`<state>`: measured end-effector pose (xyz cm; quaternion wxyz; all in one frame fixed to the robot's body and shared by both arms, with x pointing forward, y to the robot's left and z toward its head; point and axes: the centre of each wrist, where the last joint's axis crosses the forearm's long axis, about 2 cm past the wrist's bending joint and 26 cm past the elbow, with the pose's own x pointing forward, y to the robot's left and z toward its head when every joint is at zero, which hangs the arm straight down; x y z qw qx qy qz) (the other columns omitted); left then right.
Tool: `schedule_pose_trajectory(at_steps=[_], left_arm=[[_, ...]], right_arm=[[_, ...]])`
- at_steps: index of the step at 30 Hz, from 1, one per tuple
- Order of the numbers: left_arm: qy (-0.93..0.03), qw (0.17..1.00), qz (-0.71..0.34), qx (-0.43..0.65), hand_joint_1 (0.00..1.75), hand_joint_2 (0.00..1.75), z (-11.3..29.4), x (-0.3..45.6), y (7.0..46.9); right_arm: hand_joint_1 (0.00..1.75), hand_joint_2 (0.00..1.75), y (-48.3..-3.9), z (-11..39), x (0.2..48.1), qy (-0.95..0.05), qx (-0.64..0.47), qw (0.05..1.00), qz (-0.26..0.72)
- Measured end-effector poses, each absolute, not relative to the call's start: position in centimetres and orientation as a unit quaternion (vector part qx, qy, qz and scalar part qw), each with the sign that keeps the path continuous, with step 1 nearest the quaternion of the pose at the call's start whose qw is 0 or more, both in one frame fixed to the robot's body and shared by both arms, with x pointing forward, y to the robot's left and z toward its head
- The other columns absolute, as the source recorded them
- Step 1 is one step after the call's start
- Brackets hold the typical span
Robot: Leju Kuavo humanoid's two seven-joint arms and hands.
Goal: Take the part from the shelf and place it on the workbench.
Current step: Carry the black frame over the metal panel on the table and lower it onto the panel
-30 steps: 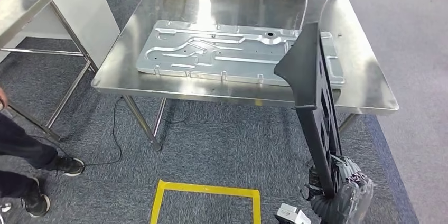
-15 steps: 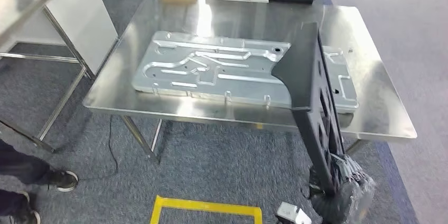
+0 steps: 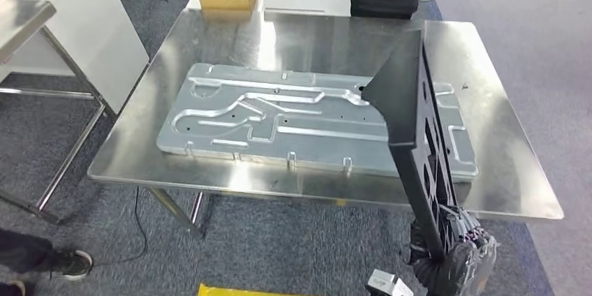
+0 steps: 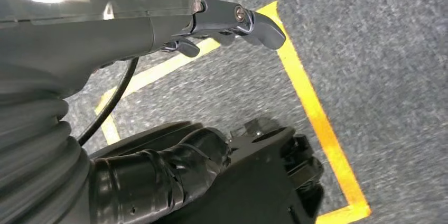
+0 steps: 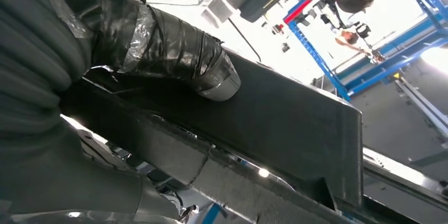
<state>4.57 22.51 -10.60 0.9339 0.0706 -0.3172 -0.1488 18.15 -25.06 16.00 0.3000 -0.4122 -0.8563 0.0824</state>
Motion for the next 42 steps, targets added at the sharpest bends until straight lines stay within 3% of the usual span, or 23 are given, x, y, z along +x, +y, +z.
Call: schedule_pose_trajectory(at_steps=[27, 31, 42], left_arm=[[-0.334, 0.930, -0.147, 0.052, 0.00, 1.75, -10.6, 4.9, 22.3], [-0.332, 0.930, -0.149, 0.054, 0.00, 0.00, -10.6, 5.0, 22.4], [-0.319, 0.922, -0.212, 0.057, 0.00, 0.00, -10.4, 5.9, 22.2]], right_arm=[[1.72, 1.75, -25.1, 16.1, 18.2, -0.858, -0.411, 0.300, 0.077], [1.71, 1.75, -25.1, 16.2, 18.4, -0.858, -0.412, 0.296, 0.079], [1.75, 1.75, -25.6, 20.5, 23.8, -0.783, -0.561, 0.145, 0.229]])
